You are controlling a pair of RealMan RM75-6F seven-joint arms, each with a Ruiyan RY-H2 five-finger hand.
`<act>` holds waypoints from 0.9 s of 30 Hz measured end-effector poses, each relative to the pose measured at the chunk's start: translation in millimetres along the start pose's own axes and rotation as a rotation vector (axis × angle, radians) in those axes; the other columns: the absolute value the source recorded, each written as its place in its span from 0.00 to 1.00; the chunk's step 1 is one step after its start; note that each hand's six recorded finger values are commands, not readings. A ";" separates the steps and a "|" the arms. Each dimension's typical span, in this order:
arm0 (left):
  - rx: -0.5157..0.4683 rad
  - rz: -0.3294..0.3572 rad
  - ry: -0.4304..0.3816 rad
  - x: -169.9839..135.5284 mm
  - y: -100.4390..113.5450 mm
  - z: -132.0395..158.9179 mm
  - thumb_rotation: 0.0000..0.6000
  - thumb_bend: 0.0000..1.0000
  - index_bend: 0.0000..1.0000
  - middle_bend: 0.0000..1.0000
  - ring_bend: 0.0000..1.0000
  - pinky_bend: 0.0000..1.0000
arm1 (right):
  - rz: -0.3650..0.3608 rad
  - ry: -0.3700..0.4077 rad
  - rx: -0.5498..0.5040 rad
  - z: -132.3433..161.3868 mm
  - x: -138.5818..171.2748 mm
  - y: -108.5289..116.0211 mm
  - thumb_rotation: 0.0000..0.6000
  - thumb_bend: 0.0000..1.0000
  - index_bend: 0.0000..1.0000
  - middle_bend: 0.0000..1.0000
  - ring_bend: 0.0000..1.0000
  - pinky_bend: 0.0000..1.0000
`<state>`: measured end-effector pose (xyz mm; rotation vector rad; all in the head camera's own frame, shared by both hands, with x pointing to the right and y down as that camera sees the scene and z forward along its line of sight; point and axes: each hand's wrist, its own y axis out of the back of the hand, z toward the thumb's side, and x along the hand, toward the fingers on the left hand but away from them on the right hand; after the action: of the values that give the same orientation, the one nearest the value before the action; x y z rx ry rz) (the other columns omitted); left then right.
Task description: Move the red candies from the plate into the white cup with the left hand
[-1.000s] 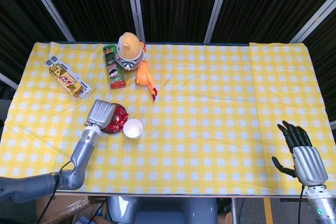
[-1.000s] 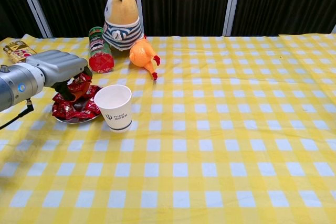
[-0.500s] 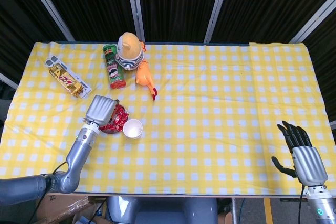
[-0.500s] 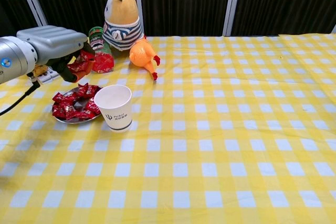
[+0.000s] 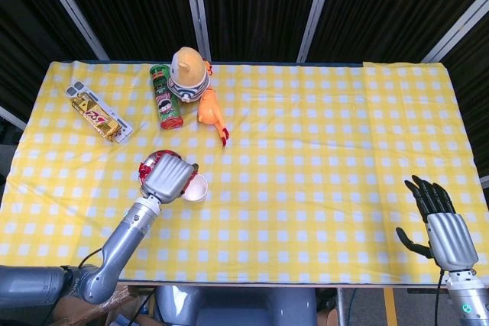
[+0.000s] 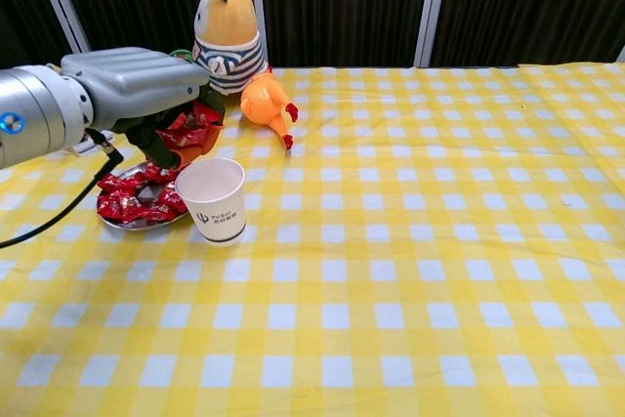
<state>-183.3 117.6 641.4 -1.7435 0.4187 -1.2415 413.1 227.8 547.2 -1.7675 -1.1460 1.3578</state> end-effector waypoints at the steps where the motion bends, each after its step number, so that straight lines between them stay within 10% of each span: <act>1: 0.001 -0.003 -0.003 0.1 -1.2 1.9 1.00 0.53 0.55 0.66 0.74 0.84 | -0.001 0.000 0.000 0.0 -0.1 0.3 1.00 0.39 0.00 0.00 0.00 0.00; 27: 0.011 -0.025 0.016 6.2 -9.2 7.7 1.00 0.48 0.49 0.54 0.74 0.84 | -0.003 0.007 -0.006 1.3 0.3 0.8 1.00 0.39 0.00 0.00 0.00 0.00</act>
<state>-176.0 121.6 651.9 -1.7356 0.4001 -1.2732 412.1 227.7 546.0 -1.7723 -1.1499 1.3467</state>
